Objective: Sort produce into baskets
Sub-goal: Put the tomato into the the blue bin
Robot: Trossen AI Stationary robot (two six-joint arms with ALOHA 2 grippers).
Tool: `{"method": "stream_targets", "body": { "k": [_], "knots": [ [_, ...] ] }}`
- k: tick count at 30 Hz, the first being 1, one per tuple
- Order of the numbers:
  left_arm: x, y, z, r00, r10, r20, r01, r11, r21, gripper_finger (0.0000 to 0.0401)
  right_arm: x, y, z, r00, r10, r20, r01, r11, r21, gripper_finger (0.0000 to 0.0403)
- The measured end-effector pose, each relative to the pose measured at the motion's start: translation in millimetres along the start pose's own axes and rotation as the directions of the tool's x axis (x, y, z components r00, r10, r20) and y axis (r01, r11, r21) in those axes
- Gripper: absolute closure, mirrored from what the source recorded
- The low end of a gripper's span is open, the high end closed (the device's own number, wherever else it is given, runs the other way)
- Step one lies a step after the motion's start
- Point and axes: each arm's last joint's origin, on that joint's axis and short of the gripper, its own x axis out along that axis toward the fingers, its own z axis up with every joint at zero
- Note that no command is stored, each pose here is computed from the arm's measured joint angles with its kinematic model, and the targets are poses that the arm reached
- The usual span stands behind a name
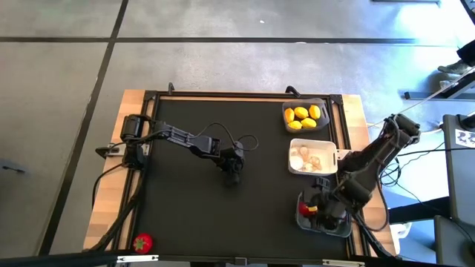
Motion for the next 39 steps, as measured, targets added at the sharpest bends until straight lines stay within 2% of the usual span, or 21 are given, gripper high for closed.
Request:
{"method": "stream_targets", "body": {
  "k": [9,18,33,39],
  "knots": [
    [0.0,-0.2,0.3,1.0,-0.001,0.003,0.001,1.0,-0.004,0.0084,21.3,12.4,-15.2,0.994,-0.111,-0.004,0.111,0.994,-0.02,0.0094],
    [0.1,-0.4,0.3,1.0,-0.002,0.004,0.002,1.0,-0.004,0.0084,45.0,10.7,-19.7,0.963,-0.267,-0.043,0.264,0.962,-0.069,0.0093],
    [0.1,-0.5,0.3,1.0,-0.002,0.004,0.002,1.0,-0.006,0.0084,73.7,11.4,-25.8,0.93,-0.36,-0.073,0.349,0.928,-0.134,0.0092],
    [0.1,-0.4,0.4,1.0,-0.002,0.005,0.002,1.0,-0.006,0.0084,81.2,11.3,-27.8,0.919,-0.384,-0.088,0.371,0.918,-0.14,0.0067]
  ]
}}
